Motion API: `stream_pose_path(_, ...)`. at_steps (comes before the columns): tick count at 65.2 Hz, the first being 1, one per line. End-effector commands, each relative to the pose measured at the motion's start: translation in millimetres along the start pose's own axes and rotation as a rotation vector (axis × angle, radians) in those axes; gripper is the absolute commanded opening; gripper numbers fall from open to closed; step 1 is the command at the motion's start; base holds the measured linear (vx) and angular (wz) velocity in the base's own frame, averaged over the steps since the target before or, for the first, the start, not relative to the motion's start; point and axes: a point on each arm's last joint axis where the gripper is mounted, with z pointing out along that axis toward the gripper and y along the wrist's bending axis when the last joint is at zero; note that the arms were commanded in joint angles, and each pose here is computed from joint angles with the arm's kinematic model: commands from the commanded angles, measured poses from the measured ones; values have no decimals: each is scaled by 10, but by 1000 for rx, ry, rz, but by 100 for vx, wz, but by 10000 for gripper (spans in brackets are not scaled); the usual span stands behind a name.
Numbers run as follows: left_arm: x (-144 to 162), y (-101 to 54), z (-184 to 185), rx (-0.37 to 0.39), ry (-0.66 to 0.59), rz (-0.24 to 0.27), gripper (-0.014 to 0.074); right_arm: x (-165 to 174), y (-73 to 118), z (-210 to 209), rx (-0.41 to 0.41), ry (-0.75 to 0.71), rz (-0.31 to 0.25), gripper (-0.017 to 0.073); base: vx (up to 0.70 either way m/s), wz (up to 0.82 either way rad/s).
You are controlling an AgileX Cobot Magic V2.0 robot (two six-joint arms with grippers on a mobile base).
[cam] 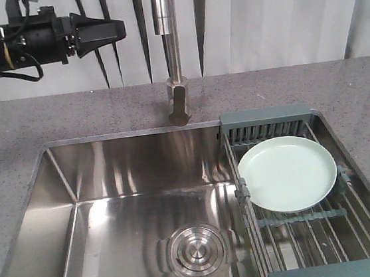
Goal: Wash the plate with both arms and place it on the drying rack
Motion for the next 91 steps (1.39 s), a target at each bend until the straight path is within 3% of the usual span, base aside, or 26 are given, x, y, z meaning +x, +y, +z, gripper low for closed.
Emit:
stream_pose_path(1,-193,-540,-175,77,-16,103,-8,-141,-32,49,4,-88,-3,-11,0,0)
stream_pose_path(12,-1,-951,-363,65,17,111,-8,-243,-39,110,-9,-175,-30,-10,0,0)
stream_pose_path(17,180,-1093,-449,34,10,78,-8,-253,-19,116,-31,-183,-49,-10,0,0)
stream_pose_path(24,486,-1302,-588,-30,-2,45,-8,-262,0,97,-44,-200,-79,-10,0,0)
stream_pose_path(29,744,-1436,-699,-108,17,55,-8,-226,17,51,-37,-215,-90,-10,0,0)
stream_pose_path(40,1322,-1790,-964,-226,18,113,-8,240,71,277,-10,-223,-51,-10,0,0)
stream_pose_path(50,1808,-2043,-1144,-251,-23,152,-8,937,209,579,-46,-164,69,-10,0,0)
stream_pose_path(54,2007,-2067,-1196,-270,-36,154,-8,1161,263,630,-57,-141,93,-10,0,0)
stream_pose_path(65,2430,-1923,-1278,-368,-73,111,-8,1607,355,705,-54,-85,99,-10,0,0)
stream_pose_path(72,2566,-1846,-1300,-406,-81,88,-6,1656,373,687,-56,-84,96,-10,0,0)
stream_pose_path(91,2586,-1855,-1296,-393,-71,86,-6,1658,378,687,-62,-82,101,-10,0,0)
